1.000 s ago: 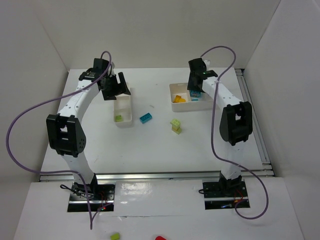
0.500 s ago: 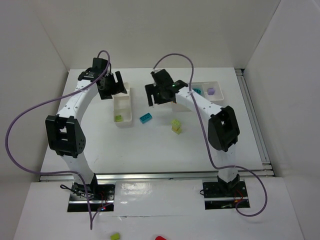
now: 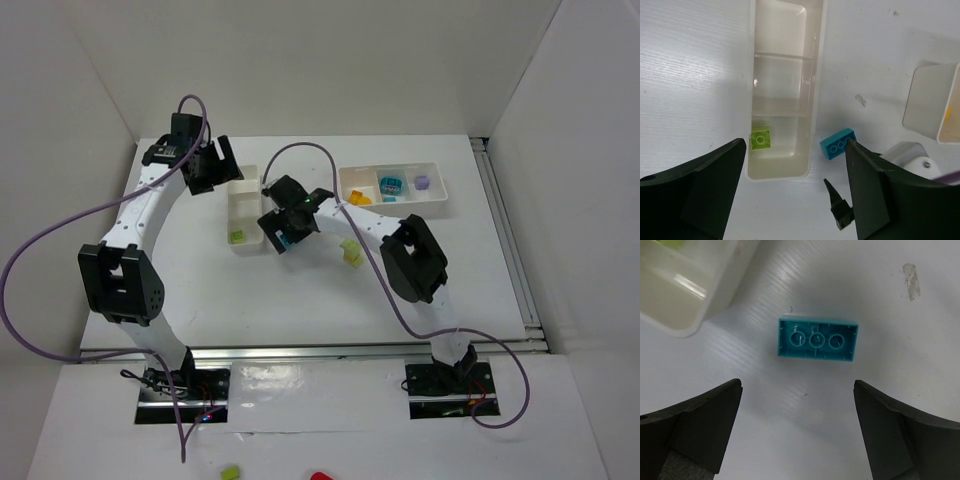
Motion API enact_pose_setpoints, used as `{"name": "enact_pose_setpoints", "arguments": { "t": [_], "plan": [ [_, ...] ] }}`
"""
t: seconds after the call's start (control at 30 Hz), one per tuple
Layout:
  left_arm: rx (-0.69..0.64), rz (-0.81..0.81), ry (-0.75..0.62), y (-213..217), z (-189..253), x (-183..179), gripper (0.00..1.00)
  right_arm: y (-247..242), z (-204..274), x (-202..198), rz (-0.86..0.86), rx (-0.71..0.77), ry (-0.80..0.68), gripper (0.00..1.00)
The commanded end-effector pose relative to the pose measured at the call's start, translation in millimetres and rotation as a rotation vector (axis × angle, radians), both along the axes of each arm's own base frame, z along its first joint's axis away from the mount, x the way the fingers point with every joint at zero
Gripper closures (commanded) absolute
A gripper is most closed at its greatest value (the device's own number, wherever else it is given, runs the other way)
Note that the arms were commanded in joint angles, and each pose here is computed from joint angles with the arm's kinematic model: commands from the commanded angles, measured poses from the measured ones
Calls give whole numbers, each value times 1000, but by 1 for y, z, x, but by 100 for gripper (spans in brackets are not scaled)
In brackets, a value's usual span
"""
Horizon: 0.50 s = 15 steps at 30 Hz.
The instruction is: Sort the legos into containers by color
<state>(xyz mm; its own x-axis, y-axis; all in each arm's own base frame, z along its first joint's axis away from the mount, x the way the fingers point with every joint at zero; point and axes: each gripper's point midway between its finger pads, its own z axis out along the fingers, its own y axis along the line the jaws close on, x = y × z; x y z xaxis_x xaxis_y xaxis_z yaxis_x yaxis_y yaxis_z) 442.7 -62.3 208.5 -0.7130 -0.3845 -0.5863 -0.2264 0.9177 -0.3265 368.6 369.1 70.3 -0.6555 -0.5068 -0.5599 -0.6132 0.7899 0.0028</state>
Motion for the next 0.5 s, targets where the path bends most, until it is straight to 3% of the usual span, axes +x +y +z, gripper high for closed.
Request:
{"name": "enact_pose_setpoints", "arguments": {
  "t": [0.0, 0.47],
  "plan": [
    [-19, 15, -26, 0, 7, -1, 10, -6, -6, 16, -14, -69, -59, 0],
    [-19, 15, -26, 0, 7, -1, 10, 12, -44, 43, -42, -27, -105, 3]
  ]
}}
